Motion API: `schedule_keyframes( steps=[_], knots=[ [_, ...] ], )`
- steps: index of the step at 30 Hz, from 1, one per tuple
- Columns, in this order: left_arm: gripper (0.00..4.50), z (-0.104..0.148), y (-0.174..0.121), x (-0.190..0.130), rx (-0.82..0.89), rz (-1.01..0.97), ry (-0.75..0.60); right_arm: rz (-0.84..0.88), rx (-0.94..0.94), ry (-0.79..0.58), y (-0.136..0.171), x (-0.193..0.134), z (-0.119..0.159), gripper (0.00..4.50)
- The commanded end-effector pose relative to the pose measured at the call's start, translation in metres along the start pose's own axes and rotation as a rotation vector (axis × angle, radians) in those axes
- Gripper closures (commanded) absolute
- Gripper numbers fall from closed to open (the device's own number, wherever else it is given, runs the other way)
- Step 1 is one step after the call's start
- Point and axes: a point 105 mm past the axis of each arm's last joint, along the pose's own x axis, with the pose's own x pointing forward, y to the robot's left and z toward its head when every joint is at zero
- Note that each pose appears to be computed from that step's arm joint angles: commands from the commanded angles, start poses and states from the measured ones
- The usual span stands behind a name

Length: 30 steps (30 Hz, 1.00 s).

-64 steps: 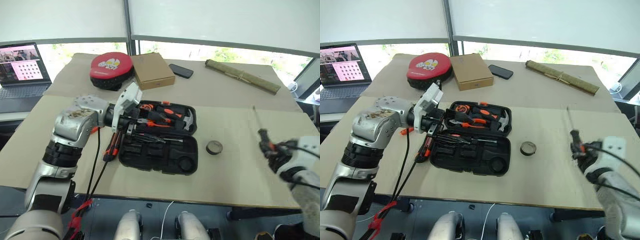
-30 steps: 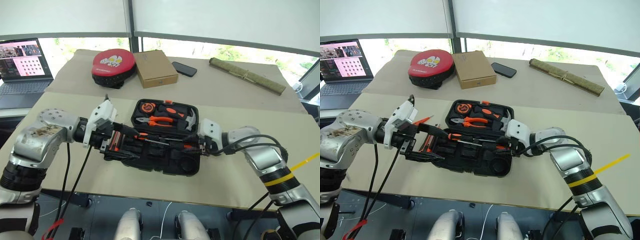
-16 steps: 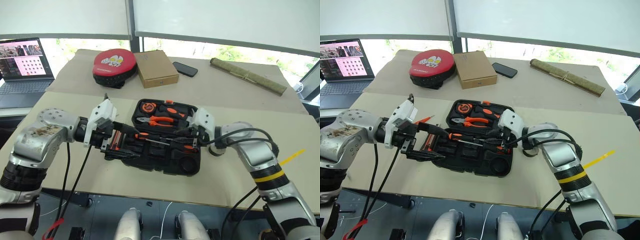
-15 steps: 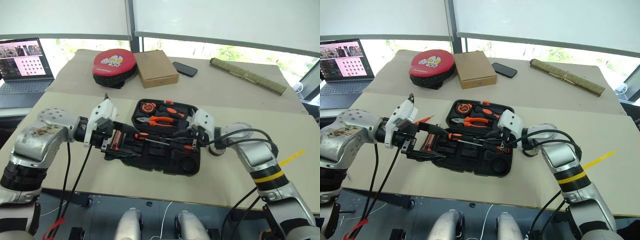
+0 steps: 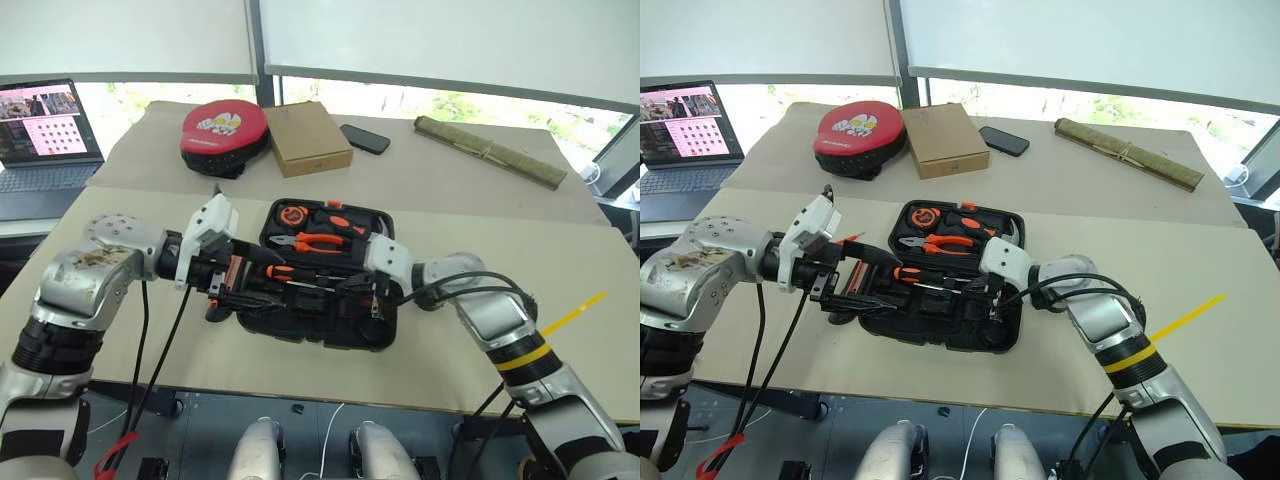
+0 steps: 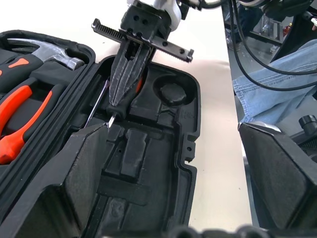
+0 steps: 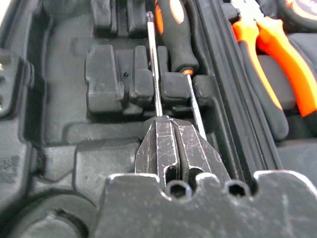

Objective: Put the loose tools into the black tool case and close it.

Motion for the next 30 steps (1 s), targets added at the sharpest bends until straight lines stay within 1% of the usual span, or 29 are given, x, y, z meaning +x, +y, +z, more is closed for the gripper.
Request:
schedule_keyframes(
  steps=[1,4,6,9,12,13,14,15,16,18,19,20,24,26,28,30],
  knots=[
    [0.00,0.006,0.003,-0.004,0.040,0.018,-0.009,0.058,0.009,0.068,0.015,0.002,-0.016,4.47],
    [0.00,0.004,0.004,-0.003,0.040,0.026,-0.007,0.032,0.001,0.042,0.008,0.000,-0.007,4.47],
    [0.00,0.002,0.005,-0.005,0.036,0.043,-0.005,-0.023,0.021,-0.032,-0.006,-0.008,0.012,4.47],
    [0.00,-0.002,0.005,-0.012,0.016,0.098,-0.013,-0.088,0.080,-0.156,-0.023,-0.029,0.040,4.47],
    [0.00,-0.006,0.005,-0.022,-0.012,0.166,-0.019,-0.093,0.128,-0.240,-0.027,-0.049,0.058,4.47],
    [0.00,-0.011,0.005,-0.029,-0.030,0.214,-0.016,-0.085,0.153,-0.280,-0.026,-0.059,0.066,4.47],
    [0.00,-0.015,0.004,-0.035,-0.043,0.247,-0.013,-0.077,0.170,-0.306,-0.025,-0.066,0.071,3.91],
    [0.00,-0.023,0.003,-0.046,-0.073,0.310,-0.002,-0.057,0.186,-0.347,-0.022,-0.077,0.080,3.71],
    [0.00,-0.038,0.000,-0.062,-0.115,0.397,0.023,-0.028,0.188,-0.385,-0.015,-0.090,0.089,3.38],
    [0.00,-0.063,-0.009,-0.091,-0.200,0.537,0.058,0.018,0.177,-0.418,-0.003,-0.107,0.099,2.69],
    [0.00,-0.072,-0.015,-0.102,-0.238,0.591,0.065,0.031,0.173,-0.422,0.001,-0.113,0.101,2.47],
    [0.00,-0.080,-0.020,-0.111,-0.266,0.630,0.071,0.040,0.172,-0.421,0.004,-0.116,0.102,1.96],
    [0.00,-0.112,-0.042,-0.139,-0.321,0.730,0.144,0.056,0.176,-0.410,0.014,-0.124,0.102,0.66],
    [0.00,-0.125,-0.047,-0.155,-0.346,0.792,0.174,0.057,0.179,-0.402,0.019,-0.126,0.100,0.02],
    [0.00,-0.127,-0.043,-0.163,-0.327,0.814,0.200,0.037,0.191,-0.396,0.020,-0.125,0.097,0.02],
    [0.00,-0.118,-0.029,-0.165,-0.287,0.814,0.199,0.024,0.197,-0.398,0.021,-0.125,0.096,0.02]
  ],
)
